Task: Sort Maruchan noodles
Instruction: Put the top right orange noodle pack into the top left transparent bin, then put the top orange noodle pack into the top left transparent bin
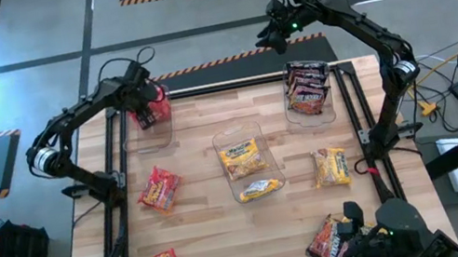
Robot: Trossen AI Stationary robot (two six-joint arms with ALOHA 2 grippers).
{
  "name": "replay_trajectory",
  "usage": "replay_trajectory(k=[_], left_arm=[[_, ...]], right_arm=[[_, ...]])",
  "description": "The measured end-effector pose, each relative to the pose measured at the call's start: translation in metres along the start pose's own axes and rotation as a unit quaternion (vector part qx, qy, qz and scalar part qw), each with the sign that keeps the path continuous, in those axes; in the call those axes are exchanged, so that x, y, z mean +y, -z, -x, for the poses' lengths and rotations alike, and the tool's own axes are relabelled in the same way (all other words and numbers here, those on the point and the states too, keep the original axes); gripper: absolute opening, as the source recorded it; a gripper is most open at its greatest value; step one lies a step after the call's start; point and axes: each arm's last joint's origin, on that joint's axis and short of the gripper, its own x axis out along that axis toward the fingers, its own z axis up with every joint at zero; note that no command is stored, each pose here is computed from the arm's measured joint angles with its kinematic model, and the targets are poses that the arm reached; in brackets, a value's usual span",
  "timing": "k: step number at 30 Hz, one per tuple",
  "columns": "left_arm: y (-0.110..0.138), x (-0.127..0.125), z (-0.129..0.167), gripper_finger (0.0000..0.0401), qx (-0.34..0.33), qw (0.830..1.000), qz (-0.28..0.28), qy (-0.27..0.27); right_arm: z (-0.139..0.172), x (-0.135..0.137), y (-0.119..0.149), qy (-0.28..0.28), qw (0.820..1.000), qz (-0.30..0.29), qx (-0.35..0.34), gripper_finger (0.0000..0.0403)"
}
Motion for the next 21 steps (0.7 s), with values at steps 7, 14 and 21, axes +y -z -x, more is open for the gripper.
replay_trajectory(k=[7, 14, 21], left_arm=[[-0.005, 0.005, 0.014, 0.0161, -0.029, 0.999, 0.024, -0.017], [-0.006, 0.013, 0.041, 0.0167, -0.049, 0.997, 0.059, -0.029], [-0.007, 0.004, 0.075, 0.0192, -0.085, 0.979, 0.151, 0.103]], right_arm=[[0.0, 0.0, 0.0, 0.0, 1.0, 0.0, 0.0, 0.0215], [0.0, 0.0, 0.0, 0.0, 1.0, 0.0, 0.0, 0.0215], [0.0, 0.0, 0.0, 0.0, 1.0, 0.0, 0.0, 0.0215]])
